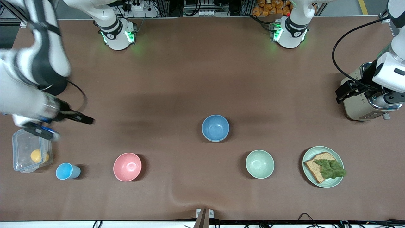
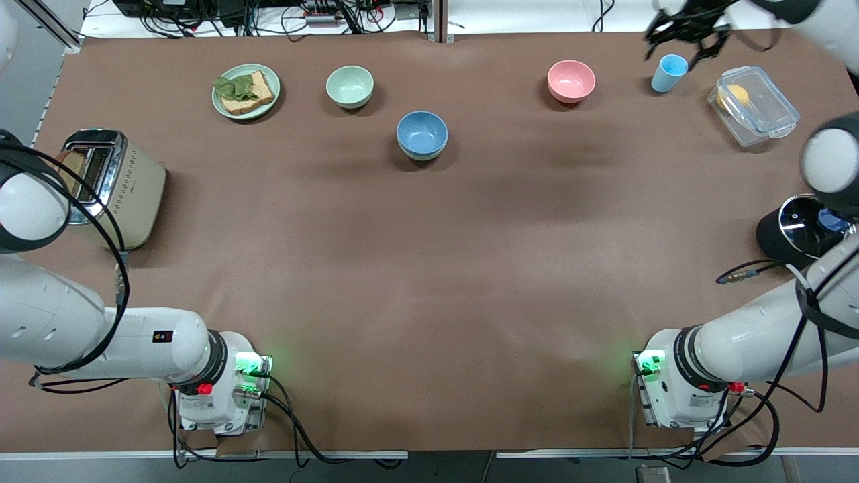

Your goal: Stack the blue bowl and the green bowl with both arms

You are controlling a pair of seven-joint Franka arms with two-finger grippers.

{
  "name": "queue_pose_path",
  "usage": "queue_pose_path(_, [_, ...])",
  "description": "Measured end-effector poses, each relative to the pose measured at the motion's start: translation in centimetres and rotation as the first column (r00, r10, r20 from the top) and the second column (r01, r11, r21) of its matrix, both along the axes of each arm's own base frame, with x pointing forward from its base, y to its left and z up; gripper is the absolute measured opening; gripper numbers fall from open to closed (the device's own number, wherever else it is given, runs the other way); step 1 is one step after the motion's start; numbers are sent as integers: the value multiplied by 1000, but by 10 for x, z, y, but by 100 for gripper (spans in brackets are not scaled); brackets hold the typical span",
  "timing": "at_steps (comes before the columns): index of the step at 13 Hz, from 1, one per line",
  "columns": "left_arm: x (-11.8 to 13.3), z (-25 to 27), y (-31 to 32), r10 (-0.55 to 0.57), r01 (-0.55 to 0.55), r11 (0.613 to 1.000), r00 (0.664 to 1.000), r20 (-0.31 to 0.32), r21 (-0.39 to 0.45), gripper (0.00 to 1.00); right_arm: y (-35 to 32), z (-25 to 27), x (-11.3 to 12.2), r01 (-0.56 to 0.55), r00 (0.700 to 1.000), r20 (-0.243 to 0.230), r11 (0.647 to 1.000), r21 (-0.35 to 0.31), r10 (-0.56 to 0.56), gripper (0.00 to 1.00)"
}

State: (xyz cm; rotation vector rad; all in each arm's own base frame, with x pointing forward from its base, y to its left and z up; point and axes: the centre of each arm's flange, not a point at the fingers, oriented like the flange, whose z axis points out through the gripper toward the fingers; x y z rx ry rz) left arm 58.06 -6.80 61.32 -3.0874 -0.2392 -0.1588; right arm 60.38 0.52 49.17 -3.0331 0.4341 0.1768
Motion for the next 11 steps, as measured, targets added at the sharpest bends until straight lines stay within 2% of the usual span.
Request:
queue_pose_path(3, [-5, -4, -4, -3, 3, 1000, 999, -45, -6, 100, -10, 65, -40, -102, 995, 3, 993, -53, 102, 100])
queue_pose_path(5, [-9, -7, -6, -7, 6, 1000, 997, -83, -11, 100, 2, 87, -54, -164, 986, 10, 984, -76, 165, 100])
queue_pose_path(7, [-12, -9, -5, -39, 38, 999, 993, -107, -8, 100, -2, 102, -60, -222, 974, 21, 972, -81, 224, 100])
queue_pose_path(11, [-15, -10, -4, -61, 61, 998, 989, -135, -10, 100, -22, 126, -63, -238, 969, 41, 968, -82, 242, 100])
